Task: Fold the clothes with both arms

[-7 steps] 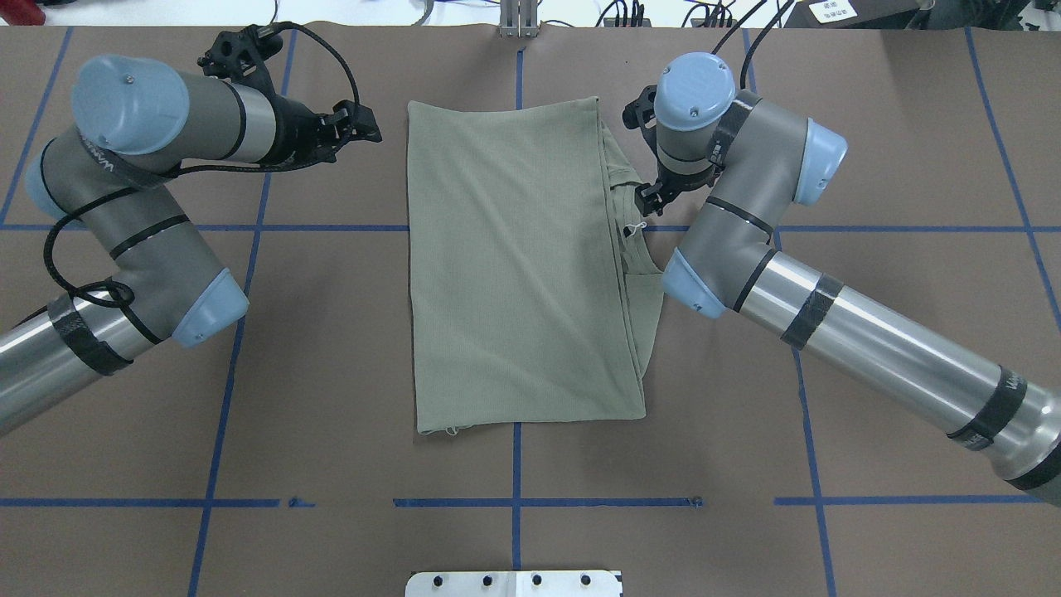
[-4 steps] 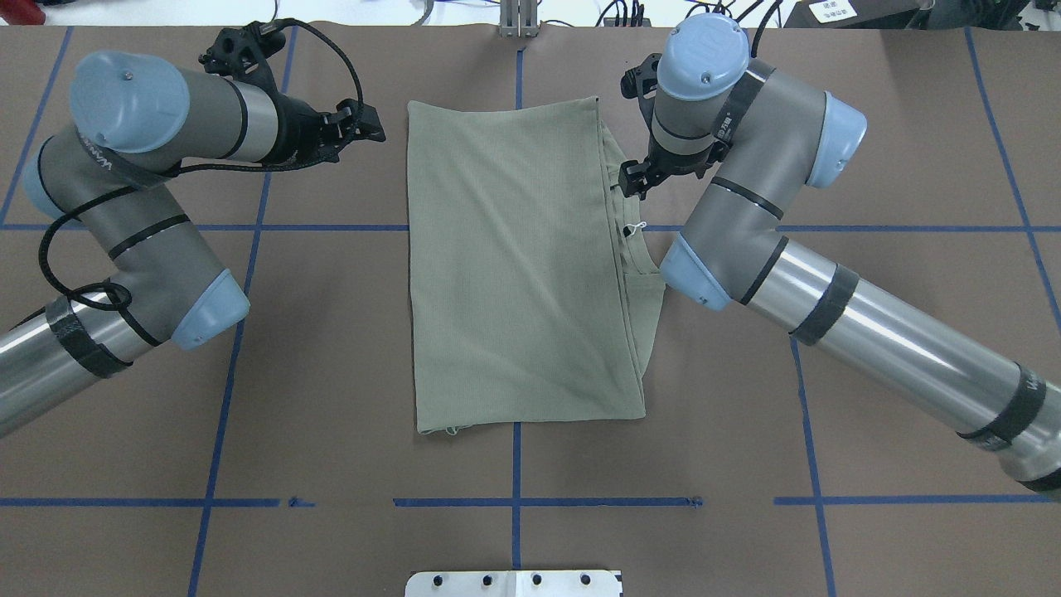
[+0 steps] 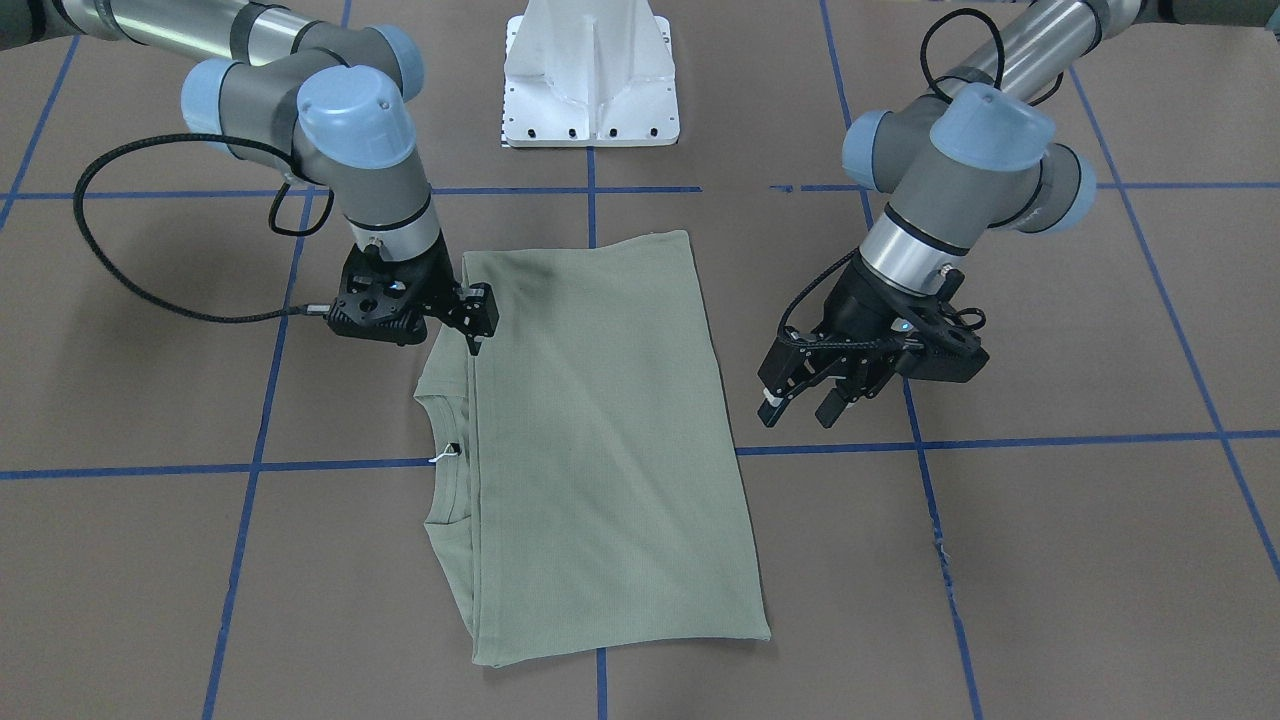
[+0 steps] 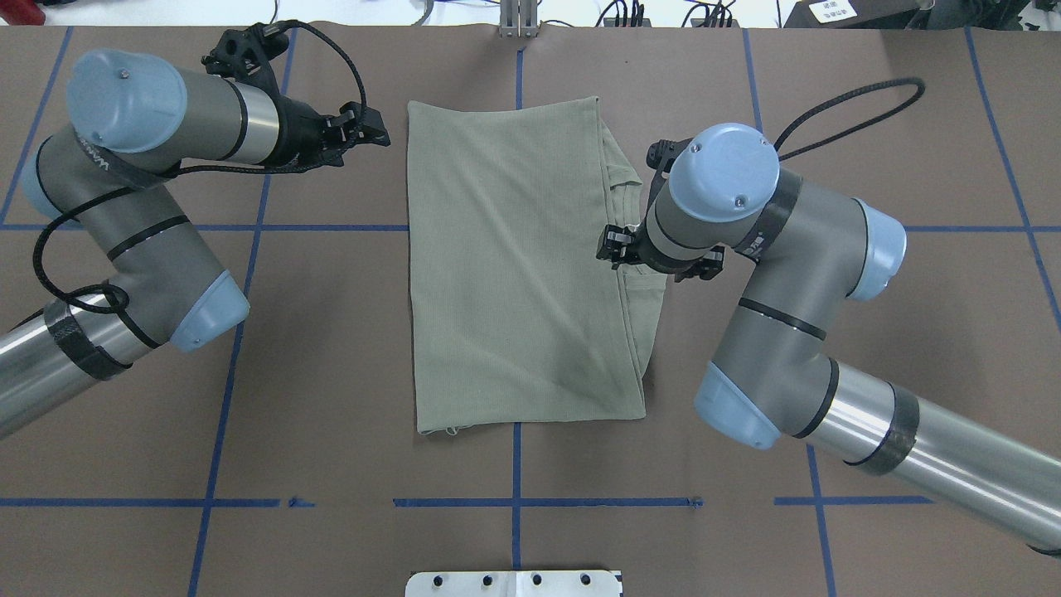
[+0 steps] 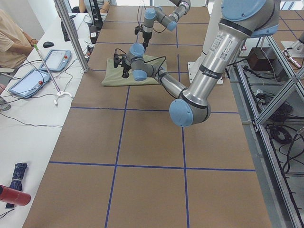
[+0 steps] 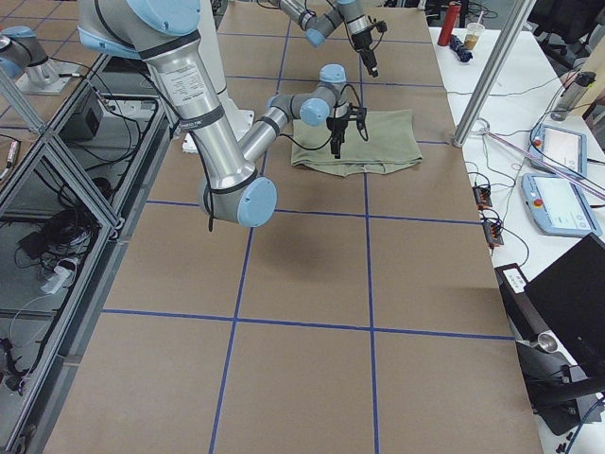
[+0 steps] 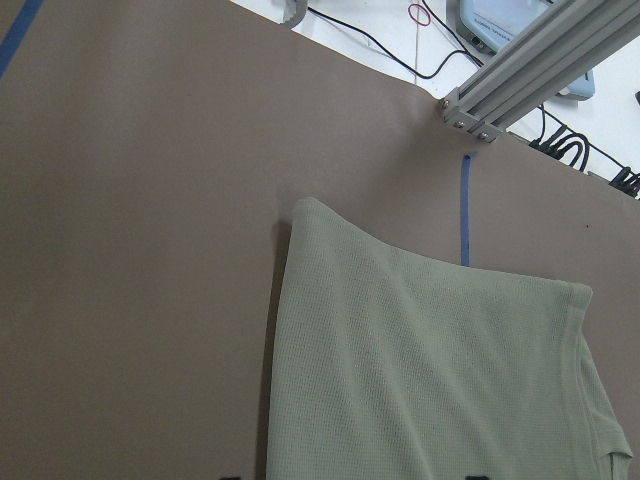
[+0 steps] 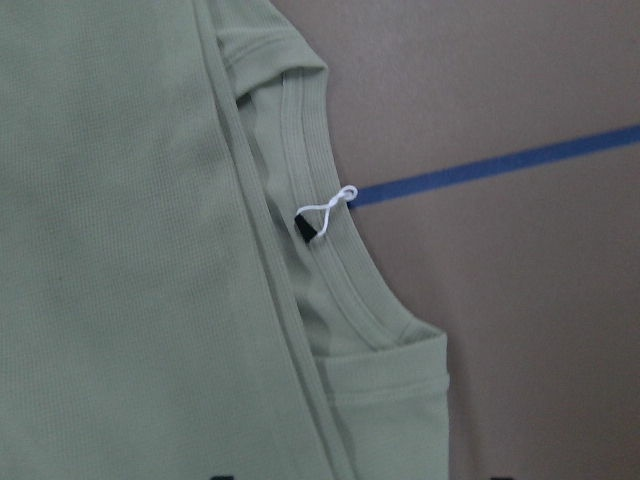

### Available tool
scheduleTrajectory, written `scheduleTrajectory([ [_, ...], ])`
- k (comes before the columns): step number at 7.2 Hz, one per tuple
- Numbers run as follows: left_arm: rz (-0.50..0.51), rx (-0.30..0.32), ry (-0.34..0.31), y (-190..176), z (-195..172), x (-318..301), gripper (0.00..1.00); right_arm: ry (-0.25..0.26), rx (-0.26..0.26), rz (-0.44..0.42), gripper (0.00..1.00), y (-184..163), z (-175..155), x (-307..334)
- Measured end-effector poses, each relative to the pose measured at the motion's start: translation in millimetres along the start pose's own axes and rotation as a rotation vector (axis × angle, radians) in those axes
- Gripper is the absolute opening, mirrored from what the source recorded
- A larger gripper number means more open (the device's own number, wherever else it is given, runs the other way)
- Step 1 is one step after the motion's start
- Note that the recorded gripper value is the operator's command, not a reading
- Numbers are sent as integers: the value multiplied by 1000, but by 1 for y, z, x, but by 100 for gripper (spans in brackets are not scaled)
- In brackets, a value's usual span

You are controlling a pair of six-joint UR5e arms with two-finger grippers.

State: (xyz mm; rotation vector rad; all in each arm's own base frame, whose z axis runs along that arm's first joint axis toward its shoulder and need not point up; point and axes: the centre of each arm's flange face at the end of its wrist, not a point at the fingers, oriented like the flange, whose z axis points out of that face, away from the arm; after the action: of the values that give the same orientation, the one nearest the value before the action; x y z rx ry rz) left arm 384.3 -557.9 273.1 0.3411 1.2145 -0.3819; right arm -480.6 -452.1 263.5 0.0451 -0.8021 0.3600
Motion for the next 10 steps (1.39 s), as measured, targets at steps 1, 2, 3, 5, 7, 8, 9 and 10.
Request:
scheduleTrajectory([
  [1,6,-7,3,3,-6,0,79,-8,26,120,83,33,4,-5],
  [2,10,-14,7,6,-10,2,79,-12,58,211,83,63,10,-6],
  [3,11,-20,6,8,-10,2,79,-19,74,290,83,82,13,-5],
  [5,11,-25,4,9,-13,2,79,-22,83,416,82,101,18,-1],
  [7,11,-28,3,10,-13,3,79,-20,81,495,82,109,23,4],
  [8,11,-28,3,10,-13,3,79,-17,75,508,81,114,26,6],
  [9,11,-27,3,10,-13,3,79,-6,71,509,81,120,32,10],
  [10,10,-27,2,10,-13,2,79,5,67,505,80,124,37,13],
])
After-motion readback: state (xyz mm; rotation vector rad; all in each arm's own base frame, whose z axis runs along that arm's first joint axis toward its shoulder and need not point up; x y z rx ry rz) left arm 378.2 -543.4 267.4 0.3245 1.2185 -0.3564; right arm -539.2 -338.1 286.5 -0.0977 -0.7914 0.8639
